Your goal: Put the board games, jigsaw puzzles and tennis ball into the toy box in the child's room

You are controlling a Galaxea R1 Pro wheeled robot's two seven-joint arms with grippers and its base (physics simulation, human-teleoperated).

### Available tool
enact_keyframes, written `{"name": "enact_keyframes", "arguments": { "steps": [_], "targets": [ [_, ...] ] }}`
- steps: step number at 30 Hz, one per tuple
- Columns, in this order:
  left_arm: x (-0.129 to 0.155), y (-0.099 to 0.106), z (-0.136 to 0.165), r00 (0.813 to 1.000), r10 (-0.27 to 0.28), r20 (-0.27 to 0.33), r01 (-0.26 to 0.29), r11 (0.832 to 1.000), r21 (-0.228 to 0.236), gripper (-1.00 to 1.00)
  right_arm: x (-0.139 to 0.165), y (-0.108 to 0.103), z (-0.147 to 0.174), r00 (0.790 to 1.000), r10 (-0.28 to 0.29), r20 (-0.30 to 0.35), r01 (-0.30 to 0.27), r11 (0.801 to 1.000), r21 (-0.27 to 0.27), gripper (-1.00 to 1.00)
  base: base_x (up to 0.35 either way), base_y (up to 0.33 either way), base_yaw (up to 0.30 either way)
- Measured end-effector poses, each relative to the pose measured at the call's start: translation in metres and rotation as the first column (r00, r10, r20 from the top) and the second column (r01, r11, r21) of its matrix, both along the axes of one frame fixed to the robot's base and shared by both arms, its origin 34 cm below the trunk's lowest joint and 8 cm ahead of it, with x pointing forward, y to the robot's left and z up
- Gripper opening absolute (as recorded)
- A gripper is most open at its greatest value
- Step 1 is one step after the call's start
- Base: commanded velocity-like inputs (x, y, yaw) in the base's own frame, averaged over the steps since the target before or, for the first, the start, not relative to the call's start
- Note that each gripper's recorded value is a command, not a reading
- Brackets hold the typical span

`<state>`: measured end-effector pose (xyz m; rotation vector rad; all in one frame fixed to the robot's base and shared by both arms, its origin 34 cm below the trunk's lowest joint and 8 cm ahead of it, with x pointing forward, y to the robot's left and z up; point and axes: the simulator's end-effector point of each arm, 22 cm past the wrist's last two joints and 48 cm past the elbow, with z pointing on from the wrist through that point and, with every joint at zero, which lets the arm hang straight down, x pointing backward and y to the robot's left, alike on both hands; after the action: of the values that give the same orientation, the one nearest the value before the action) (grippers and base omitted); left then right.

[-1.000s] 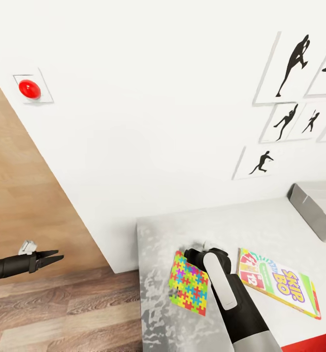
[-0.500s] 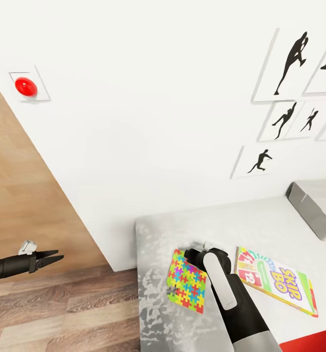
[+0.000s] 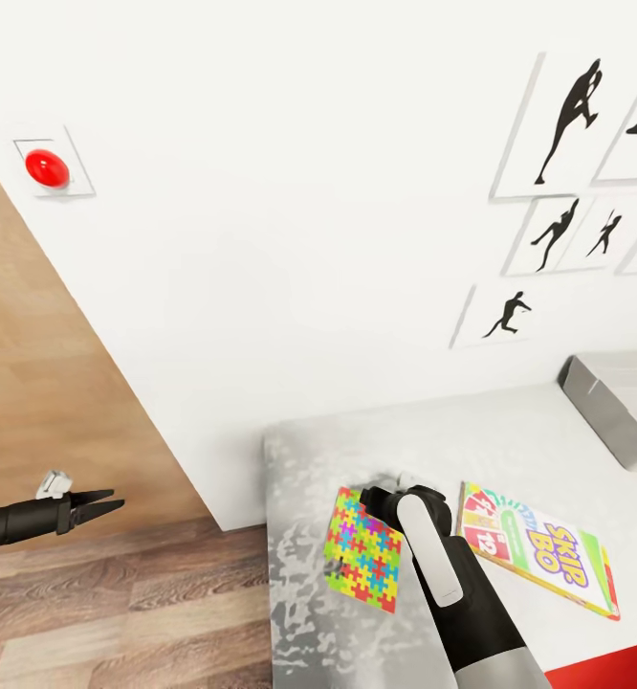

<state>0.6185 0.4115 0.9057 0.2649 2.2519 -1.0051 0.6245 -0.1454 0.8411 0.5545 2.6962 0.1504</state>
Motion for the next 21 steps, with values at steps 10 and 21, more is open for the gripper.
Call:
{"name": "enact_keyframes", "arguments": {
  "steps": [10,21],
  "targets": [
    [-0.001,0.0,-0.007,1.0,0.0,-0.014,0.0,1.0,0.0,1.0,-0.002,0.0,-0.007,1.0,0.0,-0.014,0.0,1.0,0.0,1.0,0.0,0.0,0.0],
    [-0.003,0.0,-0.015,1.0,0.0,-0.03,0.0,1.0,0.0,1.0,-0.005,0.0,-0.015,1.0,0.0,-0.03,0.0,1.0,0.0,1.0,0.0,0.0,0.0]
  ]
}}
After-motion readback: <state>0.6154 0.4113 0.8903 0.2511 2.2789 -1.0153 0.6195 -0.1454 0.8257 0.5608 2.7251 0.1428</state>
